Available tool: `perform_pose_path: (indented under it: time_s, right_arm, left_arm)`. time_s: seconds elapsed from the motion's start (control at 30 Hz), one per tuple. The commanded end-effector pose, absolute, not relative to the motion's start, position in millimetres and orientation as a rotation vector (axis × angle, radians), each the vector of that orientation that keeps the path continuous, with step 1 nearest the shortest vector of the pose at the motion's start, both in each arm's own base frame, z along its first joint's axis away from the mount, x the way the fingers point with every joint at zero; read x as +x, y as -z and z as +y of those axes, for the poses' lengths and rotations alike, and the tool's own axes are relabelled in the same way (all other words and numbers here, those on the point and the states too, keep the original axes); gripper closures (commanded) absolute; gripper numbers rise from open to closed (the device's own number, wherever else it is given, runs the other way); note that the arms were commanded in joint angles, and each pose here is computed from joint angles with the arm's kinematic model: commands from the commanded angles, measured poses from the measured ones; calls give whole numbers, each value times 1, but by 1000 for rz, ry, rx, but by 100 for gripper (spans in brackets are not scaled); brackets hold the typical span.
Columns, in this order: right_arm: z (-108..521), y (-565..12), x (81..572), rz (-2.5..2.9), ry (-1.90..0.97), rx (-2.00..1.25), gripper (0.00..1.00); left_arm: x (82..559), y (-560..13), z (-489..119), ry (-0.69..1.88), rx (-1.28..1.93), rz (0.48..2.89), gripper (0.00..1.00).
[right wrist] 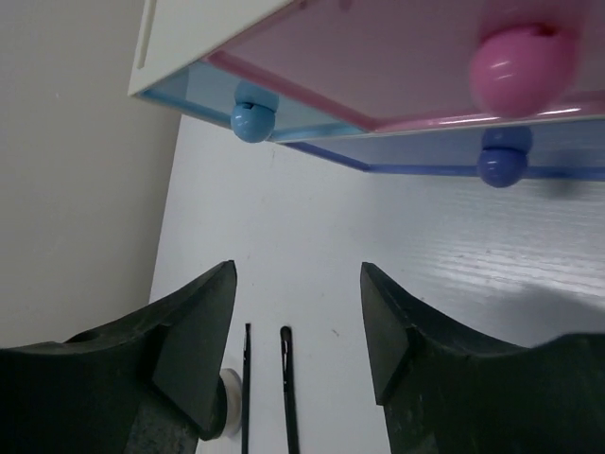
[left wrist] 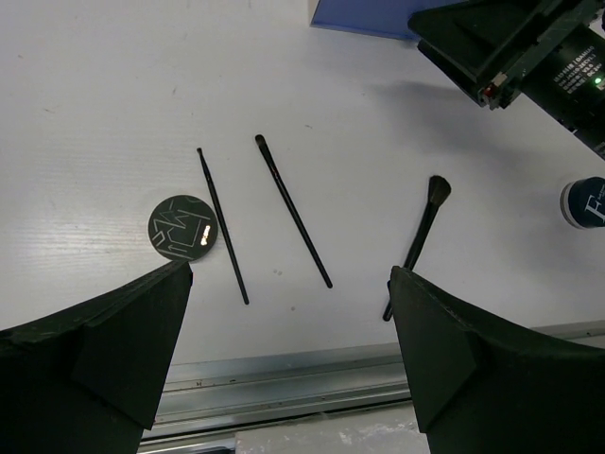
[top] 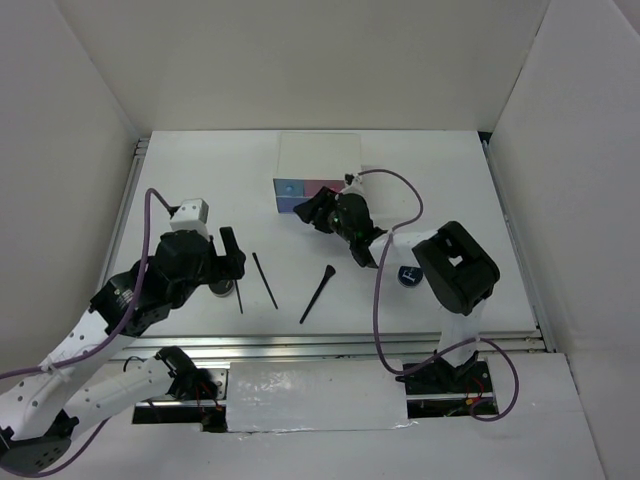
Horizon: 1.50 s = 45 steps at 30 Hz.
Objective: Organize the makeup
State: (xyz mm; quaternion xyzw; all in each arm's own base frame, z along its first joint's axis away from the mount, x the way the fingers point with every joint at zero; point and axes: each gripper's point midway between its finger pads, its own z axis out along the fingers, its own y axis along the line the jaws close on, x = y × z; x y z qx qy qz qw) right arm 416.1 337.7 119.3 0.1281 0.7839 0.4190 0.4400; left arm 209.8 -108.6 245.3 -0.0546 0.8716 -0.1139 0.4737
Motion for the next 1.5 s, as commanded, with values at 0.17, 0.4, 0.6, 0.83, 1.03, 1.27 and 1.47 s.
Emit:
perform_pose_path:
  time_s: [0.17, 0.4, 0.6, 0.83, 1.03, 1.27, 1.47]
  right_arm:
    - [275, -165, 428, 1676, -1187, 249, 12]
    - [264, -160, 447, 1703, -1135, 248, 36]
    - [258, -146, 466, 1735, -1104, 321, 43]
    - [257, -143, 476, 1733, -1093, 379, 50]
    - [253, -146, 484, 1729, -1065, 391, 55]
    - [250, -148, 490, 1734, -1058, 395, 56]
    - [251, -156, 490, 1725, -1067, 372, 57]
  left_arm:
    - [202, -254, -118, 274, -76, 2098, 1]
    - [194, -251, -110, 109, -94, 2118, 1]
    - [191, -263, -101, 180, -146, 2051, 1]
    - [190, -263, -101, 190, -144, 2048, 0]
    - [191, -260, -106, 180, -123, 2070, 1]
    - [191, -260, -107, 191, -120, 2065, 1]
    - [191, -259, -108, 190, -114, 2070, 1]
